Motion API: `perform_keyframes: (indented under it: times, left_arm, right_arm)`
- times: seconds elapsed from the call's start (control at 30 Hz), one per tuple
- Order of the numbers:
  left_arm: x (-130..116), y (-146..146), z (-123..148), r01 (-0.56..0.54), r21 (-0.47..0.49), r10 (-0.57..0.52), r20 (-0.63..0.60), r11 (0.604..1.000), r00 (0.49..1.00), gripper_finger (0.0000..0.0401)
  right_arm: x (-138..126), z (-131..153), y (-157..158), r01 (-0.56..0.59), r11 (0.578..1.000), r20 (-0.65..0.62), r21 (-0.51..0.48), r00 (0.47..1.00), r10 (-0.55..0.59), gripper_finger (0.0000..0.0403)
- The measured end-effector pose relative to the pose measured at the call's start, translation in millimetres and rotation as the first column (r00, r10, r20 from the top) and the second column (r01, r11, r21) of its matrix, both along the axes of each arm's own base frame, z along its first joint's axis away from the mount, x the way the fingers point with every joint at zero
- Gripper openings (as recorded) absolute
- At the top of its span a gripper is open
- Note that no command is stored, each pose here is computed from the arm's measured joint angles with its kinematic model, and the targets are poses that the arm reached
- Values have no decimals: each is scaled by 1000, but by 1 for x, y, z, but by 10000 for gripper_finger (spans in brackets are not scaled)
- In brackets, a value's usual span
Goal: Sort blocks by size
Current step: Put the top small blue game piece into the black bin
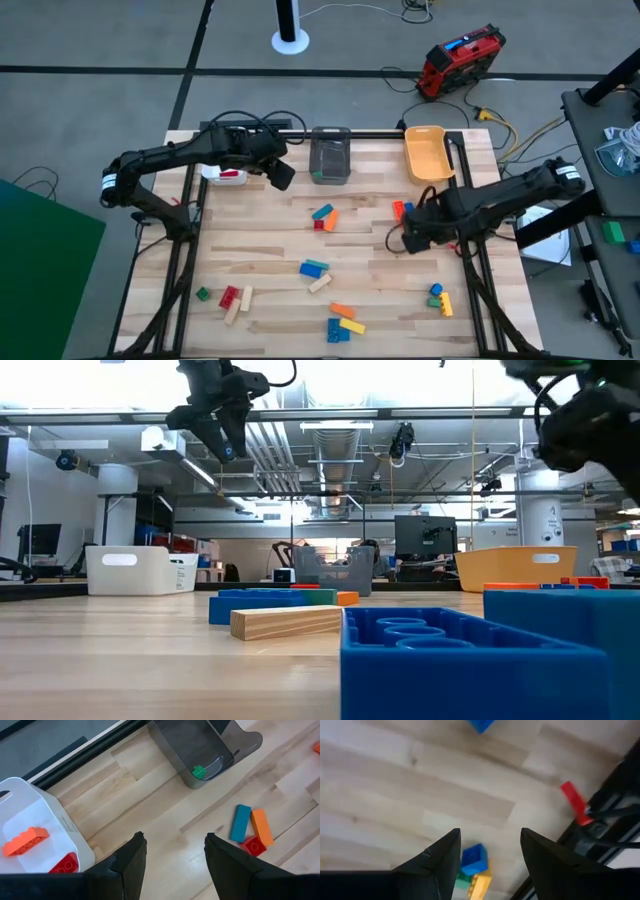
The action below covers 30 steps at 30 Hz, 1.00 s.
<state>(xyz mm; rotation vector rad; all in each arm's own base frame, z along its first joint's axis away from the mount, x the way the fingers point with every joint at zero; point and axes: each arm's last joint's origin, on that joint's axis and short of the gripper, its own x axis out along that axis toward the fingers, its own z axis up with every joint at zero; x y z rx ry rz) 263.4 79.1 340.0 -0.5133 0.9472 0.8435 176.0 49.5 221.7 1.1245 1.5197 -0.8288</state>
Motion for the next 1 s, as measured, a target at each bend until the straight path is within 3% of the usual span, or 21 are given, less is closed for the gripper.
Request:
perform_keyframes:
  times: [0.2,0.47,0.77,1.0]
  left_arm:
    - [0,0,0,17,4,-17,-7,1000,1000,178]
    - [0,0,0,17,4,-17,-6,1000,1000,178]
    - [0,0,0,17,5,-17,-4,1000,1000,178]
    - [0,0,0,17,5,-17,-4,1000,1000,178]
  right_arm:
    - [-3,-1,14,22,999,6,-45,1000,-22,199]
    - [3,-12,-8,170,963,47,-210,985,-164,199]
    - [27,-38,-24,266,939,99,-218,963,-250,199]
    - [34,-58,-26,268,929,-4,-256,961,-278,199]
